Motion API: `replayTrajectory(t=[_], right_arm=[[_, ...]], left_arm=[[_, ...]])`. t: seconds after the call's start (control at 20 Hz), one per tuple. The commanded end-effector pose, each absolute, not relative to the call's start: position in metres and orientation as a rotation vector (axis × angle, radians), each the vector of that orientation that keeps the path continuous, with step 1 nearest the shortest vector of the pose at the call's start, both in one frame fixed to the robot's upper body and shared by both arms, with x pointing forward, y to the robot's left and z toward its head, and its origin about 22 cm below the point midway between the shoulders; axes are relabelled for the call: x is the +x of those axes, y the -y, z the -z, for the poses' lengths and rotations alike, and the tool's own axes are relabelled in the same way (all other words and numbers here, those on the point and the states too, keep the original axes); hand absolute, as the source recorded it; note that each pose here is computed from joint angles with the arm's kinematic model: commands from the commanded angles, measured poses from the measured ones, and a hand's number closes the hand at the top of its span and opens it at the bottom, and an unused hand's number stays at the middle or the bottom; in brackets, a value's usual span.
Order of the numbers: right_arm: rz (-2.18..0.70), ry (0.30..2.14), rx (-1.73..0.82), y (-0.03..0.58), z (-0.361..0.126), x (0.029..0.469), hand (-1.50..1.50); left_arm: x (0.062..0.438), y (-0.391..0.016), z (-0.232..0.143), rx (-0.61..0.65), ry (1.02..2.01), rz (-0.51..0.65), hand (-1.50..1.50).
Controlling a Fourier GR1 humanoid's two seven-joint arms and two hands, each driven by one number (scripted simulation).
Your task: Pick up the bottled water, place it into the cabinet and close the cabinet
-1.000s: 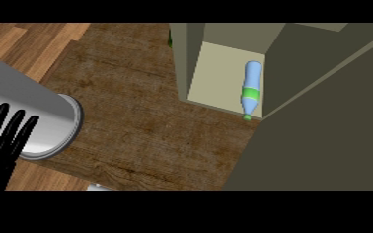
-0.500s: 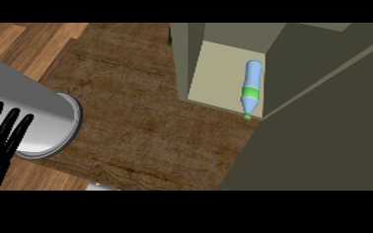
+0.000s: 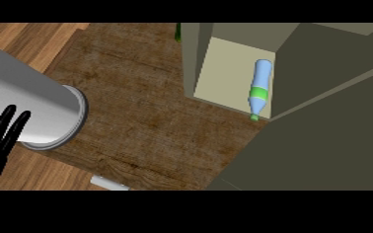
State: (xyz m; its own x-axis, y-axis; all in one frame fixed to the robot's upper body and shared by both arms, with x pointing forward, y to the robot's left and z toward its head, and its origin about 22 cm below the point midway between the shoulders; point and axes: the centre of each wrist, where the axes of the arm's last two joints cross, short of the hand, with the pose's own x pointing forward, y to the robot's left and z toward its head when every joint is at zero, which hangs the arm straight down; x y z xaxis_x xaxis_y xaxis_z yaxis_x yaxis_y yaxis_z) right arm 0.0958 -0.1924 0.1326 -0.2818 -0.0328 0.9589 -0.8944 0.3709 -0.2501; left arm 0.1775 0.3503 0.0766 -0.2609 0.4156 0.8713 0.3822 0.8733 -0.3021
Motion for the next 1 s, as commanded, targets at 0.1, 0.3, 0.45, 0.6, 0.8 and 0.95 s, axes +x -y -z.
replayTrajectory(t=[0.1, 0.3, 0.45, 0.6, 0.8, 0.95], right_arm=[[-0.934, 1.604, 0.895, 0.178, -0.125, 0.101, 1.5], [-1.006, 1.657, 0.757, 0.181, -0.134, 0.116, 1.5], [-1.059, 1.619, 0.66, 0.181, -0.132, 0.129, 1.5], [-1.081, 1.608, 0.595, 0.179, -0.135, 0.143, 1.5], [-1.051, 1.578, 0.554, 0.169, -0.131, 0.165, 1.5], [-1.026, 1.564, 0.515, 0.162, -0.131, 0.186, 1.5]], left_arm=[[0.179, -0.354, -0.078, -0.599, 1.881, -0.026, -1.5], [0.18, -0.353, -0.076, -0.603, 1.868, -0.026, -1.5], [0.18, -0.355, -0.077, -0.596, 1.885, -0.025, -1.5], [0.182, -0.356, -0.077, -0.591, 1.879, -0.022, -1.5], [0.181, -0.354, -0.075, -0.602, 1.868, -0.021, -1.5], [0.18, -0.357, -0.073, -0.59, 1.867, -0.034, -1.5]])
